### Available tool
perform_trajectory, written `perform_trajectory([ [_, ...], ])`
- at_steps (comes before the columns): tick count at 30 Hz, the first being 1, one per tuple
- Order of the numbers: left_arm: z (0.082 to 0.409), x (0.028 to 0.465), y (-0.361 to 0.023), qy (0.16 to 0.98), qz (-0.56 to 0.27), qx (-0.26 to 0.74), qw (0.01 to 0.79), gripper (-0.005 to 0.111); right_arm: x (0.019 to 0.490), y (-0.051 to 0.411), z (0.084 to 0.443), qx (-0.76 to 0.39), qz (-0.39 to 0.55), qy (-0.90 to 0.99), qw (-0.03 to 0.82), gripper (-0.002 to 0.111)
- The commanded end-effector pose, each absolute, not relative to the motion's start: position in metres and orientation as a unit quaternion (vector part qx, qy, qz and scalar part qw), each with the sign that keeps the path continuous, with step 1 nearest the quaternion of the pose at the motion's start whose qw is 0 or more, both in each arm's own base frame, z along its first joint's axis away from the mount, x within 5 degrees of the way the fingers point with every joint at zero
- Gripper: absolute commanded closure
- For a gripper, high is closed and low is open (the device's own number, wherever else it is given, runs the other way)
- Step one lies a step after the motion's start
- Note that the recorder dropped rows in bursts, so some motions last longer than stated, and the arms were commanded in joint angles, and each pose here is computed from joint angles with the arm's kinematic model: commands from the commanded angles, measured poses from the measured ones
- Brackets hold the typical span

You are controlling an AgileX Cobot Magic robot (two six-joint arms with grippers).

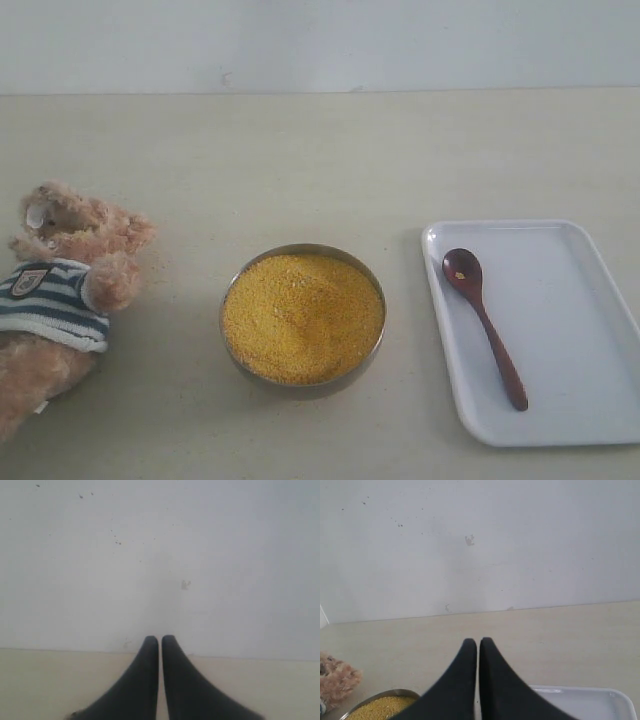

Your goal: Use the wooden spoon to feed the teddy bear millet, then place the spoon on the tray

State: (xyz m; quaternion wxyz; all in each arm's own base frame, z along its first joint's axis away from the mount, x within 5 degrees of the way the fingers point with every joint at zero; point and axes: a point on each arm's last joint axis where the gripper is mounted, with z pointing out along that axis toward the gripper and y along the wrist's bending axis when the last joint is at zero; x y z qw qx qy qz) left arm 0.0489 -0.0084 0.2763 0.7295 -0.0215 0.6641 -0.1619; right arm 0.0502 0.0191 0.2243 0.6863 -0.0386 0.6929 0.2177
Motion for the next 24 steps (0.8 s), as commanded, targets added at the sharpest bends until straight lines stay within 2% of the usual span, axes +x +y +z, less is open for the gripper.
perform_trajectory([
  [1,0.276,0.048,-0.008,0.66,-0.168,-0.023,0.732,0.103,0.05,0.019,0.224,-0.037,0.217,0.69,0.689,0.107],
  [8,0.276,0.048,-0.008,0.661,-0.162,-0.019,0.733,0.103,0.05,0.019,0.224,-0.037,0.217,0.69,0.689,0.107],
  [12,0.271,0.043,-0.004,0.672,-0.108,-0.016,0.732,0.103,0.05,0.019,0.224,-0.037,0.217,0.69,0.689,0.107],
  [17,0.249,0.045,0.003,0.695,-0.059,-0.069,0.714,0.103,0.05,0.019,0.224,-0.037,0.217,0.69,0.689,0.107],
  [24,0.204,0.054,0.004,0.735,-0.057,-0.104,0.668,0.103,0.05,0.019,0.224,-0.037,0.217,0.69,0.689,0.107],
])
